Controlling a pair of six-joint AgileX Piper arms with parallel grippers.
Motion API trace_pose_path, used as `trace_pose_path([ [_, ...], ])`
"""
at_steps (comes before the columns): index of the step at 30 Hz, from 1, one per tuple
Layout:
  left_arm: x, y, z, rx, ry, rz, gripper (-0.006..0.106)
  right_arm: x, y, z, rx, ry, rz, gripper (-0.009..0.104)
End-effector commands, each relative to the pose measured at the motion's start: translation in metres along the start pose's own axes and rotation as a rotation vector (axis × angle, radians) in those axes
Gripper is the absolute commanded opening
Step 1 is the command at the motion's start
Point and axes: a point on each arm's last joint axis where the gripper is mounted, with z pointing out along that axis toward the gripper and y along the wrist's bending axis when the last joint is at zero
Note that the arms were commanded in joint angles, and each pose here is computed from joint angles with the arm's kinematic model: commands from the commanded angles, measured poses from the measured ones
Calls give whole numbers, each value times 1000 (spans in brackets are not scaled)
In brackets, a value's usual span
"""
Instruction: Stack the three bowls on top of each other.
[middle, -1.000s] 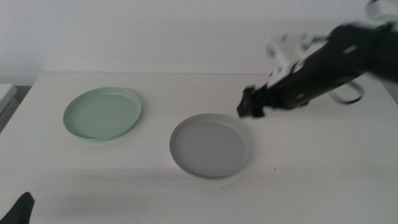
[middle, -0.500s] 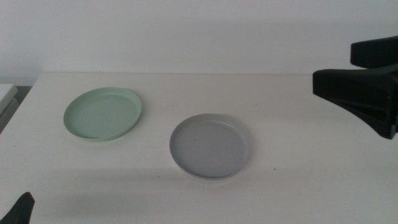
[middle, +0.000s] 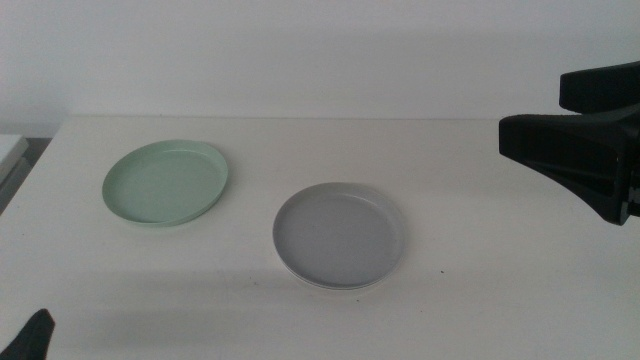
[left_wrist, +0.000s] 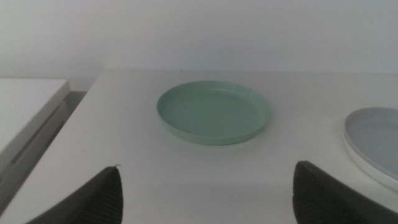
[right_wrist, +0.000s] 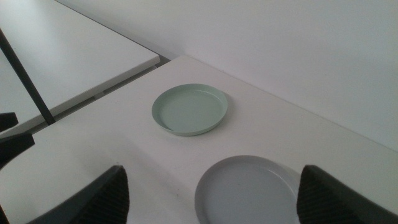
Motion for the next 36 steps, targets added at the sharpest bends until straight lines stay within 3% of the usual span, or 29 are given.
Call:
trace_pose_path([
  [1,-12,0,-2,-19,-14,-3,94,0,0,0,4,-9,0,89],
  [4,-54,-1,-5,-65,54,-64,94,0,0,0,4,-9,0,89],
  [7,-101,-5,-4,-87,273,-154,94,0,0,0,4,-9,0,89],
  [11,-144,-10,-6,-92,585,-187,94,0,0,0,2,-10,2,89],
  [14,-161,-13,-2,-77,707,-202,94,0,0,0,2,-10,2,89],
  [21,-200,-11,18,-62,369,-216,94,0,0,0,2,-10,2,89],
  [29,-192,0,93,-115,668,-234,94,0,0,0,2,-10,2,89],
  [36,-186,19,181,-157,696,-109,94,0,0,0,2,-10,2,89],
])
